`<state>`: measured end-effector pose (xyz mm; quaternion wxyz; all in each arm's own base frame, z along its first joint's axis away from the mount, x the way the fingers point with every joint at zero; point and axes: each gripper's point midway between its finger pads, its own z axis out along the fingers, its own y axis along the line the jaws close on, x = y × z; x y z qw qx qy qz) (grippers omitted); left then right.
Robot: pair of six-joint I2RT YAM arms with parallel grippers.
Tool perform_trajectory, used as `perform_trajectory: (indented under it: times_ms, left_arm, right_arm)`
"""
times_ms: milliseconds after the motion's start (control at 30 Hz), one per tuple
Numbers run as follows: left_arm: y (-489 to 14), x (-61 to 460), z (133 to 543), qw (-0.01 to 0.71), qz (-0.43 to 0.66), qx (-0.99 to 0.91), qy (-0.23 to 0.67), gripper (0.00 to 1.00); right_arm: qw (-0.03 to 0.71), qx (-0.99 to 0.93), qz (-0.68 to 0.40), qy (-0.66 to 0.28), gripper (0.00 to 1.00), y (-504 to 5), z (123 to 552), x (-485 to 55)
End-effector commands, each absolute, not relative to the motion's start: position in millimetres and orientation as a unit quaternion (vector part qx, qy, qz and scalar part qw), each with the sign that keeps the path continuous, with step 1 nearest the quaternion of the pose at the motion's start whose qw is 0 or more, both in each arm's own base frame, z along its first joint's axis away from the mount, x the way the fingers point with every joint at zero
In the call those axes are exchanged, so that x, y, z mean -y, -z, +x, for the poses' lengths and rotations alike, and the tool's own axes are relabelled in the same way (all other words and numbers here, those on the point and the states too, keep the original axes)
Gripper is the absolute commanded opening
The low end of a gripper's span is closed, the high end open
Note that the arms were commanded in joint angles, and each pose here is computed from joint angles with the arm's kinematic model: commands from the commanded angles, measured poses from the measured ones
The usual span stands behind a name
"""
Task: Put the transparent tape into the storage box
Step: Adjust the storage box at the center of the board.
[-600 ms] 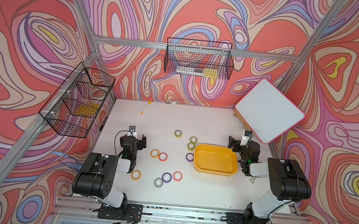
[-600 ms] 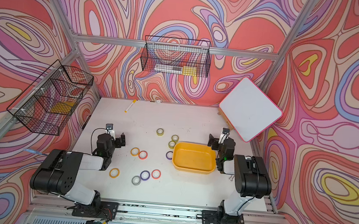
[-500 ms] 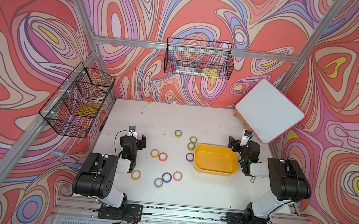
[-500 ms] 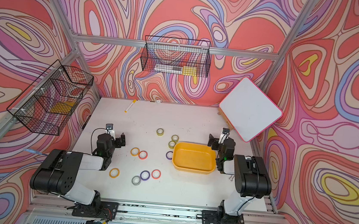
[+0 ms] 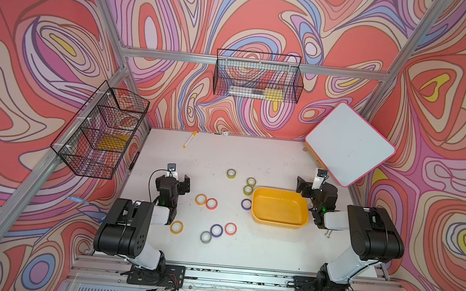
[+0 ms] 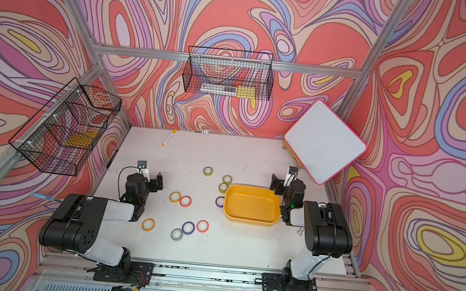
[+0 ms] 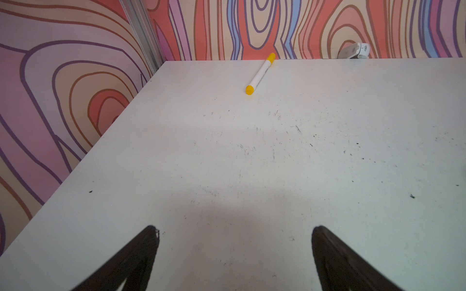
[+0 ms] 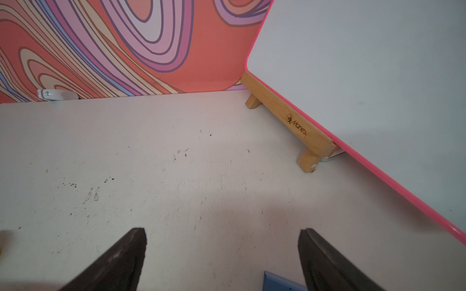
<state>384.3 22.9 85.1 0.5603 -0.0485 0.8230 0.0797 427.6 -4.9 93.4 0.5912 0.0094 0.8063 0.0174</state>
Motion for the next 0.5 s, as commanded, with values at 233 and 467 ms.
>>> perform_trajectory:
  times_ms: [233, 467]
  left_arm:
    - [-166, -17, 391, 0.568, -0.065, -0.816, -0.085, 0.99]
    - [-206, 27, 391, 0.53, -0.069, -0.845, 0.004, 0.94]
  right_arm:
    - [0.58, -0.814, 0.037, -0.016, 0.87, -147, 428, 11]
    - [0.524, -0.848, 0.058, -0.054, 0.78, -170, 417, -3]
